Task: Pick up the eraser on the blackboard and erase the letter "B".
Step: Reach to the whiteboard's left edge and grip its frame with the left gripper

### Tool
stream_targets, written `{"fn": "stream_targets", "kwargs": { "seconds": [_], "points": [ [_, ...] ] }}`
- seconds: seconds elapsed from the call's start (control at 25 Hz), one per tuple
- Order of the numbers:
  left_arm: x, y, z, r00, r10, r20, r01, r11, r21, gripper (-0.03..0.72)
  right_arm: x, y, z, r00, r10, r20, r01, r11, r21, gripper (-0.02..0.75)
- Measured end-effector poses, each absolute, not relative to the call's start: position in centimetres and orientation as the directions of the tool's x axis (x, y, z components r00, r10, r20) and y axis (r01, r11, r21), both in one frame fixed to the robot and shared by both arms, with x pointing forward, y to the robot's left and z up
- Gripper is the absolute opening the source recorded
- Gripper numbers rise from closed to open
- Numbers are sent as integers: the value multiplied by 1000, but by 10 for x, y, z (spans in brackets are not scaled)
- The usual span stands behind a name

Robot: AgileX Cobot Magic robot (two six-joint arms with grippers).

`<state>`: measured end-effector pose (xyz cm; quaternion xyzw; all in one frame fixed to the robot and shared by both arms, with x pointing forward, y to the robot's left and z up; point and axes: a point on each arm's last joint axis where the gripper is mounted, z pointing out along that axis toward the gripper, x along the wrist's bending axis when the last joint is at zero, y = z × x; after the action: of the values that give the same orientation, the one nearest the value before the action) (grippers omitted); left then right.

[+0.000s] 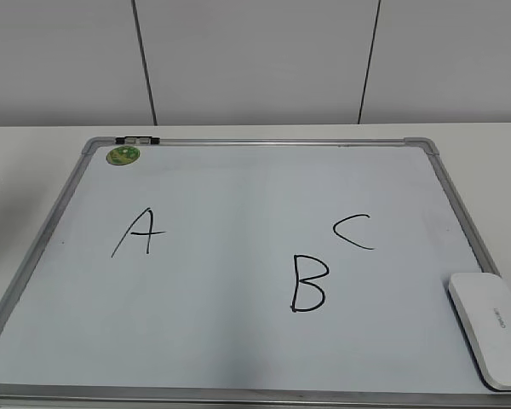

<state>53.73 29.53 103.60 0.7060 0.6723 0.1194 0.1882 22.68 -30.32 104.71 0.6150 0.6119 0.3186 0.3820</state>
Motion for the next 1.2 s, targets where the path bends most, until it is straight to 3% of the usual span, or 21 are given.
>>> {"fn": "stream_targets", "kwargs": {
  "seconds": [0.4, 1.2],
  "points": [
    [584, 295, 995, 80, 992, -93, 952, -48, 301, 559, 227, -303, 1047, 48, 996, -76, 509, 41, 860, 591],
    [621, 292, 936, 96, 986, -139, 982, -71, 175, 379, 227, -303, 1047, 48, 996, -76, 509, 41, 860, 591]
  ]
}}
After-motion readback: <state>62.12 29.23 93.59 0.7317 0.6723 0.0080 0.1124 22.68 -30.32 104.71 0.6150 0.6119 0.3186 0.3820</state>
